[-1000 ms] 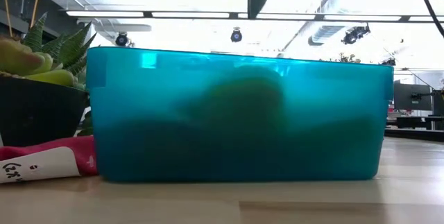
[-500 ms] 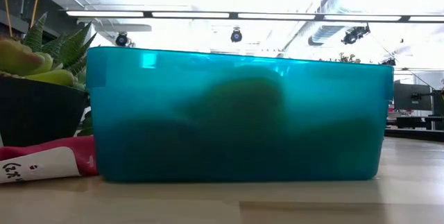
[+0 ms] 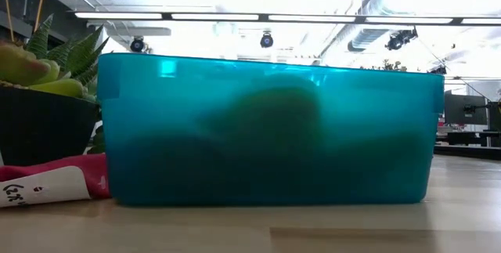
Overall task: Pick and placing Produce into tupperware
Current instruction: Return to Home Position
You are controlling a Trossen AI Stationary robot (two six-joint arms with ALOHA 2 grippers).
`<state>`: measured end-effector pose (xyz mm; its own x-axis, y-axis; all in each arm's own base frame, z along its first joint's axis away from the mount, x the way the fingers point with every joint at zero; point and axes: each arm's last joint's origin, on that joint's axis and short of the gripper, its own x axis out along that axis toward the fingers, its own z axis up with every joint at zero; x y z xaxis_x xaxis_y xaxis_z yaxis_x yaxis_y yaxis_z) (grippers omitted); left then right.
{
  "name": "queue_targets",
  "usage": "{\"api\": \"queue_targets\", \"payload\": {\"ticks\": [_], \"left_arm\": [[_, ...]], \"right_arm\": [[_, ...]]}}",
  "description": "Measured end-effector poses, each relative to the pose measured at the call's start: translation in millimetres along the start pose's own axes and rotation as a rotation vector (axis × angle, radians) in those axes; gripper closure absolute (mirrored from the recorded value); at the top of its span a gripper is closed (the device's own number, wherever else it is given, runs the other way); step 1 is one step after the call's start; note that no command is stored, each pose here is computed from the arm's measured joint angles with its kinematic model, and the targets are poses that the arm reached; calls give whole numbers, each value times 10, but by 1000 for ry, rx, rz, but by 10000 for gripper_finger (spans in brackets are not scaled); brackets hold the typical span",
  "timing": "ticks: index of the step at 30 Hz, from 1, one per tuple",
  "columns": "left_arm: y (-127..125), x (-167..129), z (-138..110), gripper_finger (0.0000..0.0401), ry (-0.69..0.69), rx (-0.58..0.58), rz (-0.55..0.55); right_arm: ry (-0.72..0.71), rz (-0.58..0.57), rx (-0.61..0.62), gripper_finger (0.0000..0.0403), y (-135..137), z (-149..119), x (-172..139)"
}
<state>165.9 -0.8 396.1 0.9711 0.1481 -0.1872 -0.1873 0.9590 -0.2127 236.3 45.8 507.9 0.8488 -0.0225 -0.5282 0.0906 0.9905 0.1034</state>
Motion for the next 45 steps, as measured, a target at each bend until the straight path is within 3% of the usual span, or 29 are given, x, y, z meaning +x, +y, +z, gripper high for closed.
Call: {"api": "queue_targets", "payload": {"ticks": [3,11,19,27,34,38,41,45], "left_arm": [[155,-207,-95,339,-107,-16,-7],[443,-585,-776,339,-294,-139,-23],[561,-602,-1291,339,-336,-174,-33],[677,-410,-1775,339,-363,-233,-11],[726,-309,-2005,339,-474,-247,-58],[731,-306,-2016,347,-481,-218,-41],[734,-291,-2046,364,-445,-180,-35],[764,-239,-2182,393,-299,-198,11]], "right_arm": [[-52,-31,8,403,-73,-2,-180],[-261,-23,92,403,-267,-214,-543],[-417,74,296,403,-423,-771,-449],[-501,140,415,403,-502,-1168,-366],[-579,180,483,403,-550,-1330,-453],[-616,188,491,403,-560,-1329,-518],[-629,198,449,403,-563,-1336,-561],[-645,193,408,403,-575,-1359,-624]]}}
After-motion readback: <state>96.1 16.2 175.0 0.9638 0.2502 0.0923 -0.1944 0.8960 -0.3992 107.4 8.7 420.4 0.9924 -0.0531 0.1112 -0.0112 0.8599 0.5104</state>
